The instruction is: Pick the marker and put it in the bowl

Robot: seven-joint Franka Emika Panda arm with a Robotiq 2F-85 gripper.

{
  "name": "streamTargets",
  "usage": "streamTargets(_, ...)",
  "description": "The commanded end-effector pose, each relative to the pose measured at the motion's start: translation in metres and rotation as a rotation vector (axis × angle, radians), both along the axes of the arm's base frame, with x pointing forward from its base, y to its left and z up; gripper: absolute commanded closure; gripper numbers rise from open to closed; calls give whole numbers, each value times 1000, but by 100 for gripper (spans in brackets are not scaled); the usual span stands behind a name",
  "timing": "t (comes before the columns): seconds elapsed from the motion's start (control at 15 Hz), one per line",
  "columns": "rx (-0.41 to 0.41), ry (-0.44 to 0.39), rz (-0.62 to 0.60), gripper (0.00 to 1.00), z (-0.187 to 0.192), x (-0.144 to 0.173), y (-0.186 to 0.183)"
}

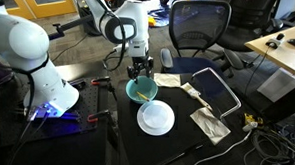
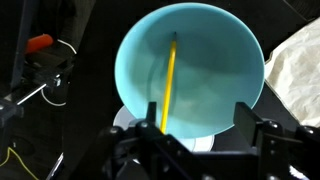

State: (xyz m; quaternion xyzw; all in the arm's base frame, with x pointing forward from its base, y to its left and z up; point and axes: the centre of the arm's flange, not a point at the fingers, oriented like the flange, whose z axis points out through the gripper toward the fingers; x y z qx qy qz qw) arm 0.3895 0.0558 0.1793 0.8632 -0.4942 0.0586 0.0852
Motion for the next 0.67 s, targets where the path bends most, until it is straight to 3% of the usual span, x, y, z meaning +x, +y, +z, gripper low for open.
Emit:
streamTargets(0.0, 34, 12, 0, 0, 9, -3, -4)
streamTargets(0.6, 14, -15, -28, 0, 7, 4, -9)
